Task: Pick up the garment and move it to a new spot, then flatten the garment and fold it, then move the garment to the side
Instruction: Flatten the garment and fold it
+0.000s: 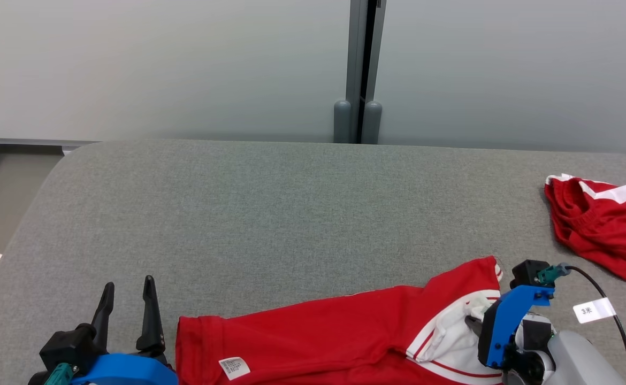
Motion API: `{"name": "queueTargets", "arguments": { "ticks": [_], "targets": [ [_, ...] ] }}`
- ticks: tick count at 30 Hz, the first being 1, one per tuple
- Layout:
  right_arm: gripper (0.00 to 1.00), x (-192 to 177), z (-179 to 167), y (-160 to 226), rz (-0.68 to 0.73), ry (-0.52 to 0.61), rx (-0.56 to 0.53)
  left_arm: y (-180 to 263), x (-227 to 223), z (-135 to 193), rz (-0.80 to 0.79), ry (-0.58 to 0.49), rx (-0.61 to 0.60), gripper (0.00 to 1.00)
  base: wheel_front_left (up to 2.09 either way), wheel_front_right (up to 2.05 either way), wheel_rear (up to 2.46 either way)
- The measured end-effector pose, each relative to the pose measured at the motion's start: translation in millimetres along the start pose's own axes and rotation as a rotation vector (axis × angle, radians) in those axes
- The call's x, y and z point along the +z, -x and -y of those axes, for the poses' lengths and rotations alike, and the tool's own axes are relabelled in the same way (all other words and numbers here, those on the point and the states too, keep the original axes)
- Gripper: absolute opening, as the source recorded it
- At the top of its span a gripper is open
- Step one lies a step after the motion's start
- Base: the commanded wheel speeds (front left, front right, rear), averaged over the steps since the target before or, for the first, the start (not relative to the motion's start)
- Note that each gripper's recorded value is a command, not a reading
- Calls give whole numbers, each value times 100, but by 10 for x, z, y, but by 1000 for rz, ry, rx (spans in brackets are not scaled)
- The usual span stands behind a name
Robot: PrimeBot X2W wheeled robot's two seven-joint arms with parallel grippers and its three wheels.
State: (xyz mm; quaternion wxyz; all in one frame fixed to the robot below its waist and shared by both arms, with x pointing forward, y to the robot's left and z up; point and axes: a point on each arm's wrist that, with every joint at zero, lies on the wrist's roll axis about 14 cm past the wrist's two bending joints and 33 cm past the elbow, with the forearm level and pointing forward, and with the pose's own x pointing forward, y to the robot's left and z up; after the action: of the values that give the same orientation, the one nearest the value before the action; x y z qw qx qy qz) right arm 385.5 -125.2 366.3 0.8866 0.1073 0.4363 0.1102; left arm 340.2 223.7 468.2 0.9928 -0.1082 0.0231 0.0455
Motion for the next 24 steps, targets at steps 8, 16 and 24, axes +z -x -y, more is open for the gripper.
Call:
{"name": "queueTargets", "arguments": {
  "ticks": [8, 16, 24],
  "targets": [
    [0, 495, 579, 332, 213, 26, -124, -65, 0, 85, 1, -1, -25, 100, 0, 0, 0],
    [0, 938, 777, 777, 428, 78, -196, -103, -1, 187, 2, 4, -60, 100, 0, 0, 0],
    [0, 909, -632, 836, 489, 214, 123, -60, 20, 91, 8, -4, -42, 100, 0, 0, 0]
  ]
}}
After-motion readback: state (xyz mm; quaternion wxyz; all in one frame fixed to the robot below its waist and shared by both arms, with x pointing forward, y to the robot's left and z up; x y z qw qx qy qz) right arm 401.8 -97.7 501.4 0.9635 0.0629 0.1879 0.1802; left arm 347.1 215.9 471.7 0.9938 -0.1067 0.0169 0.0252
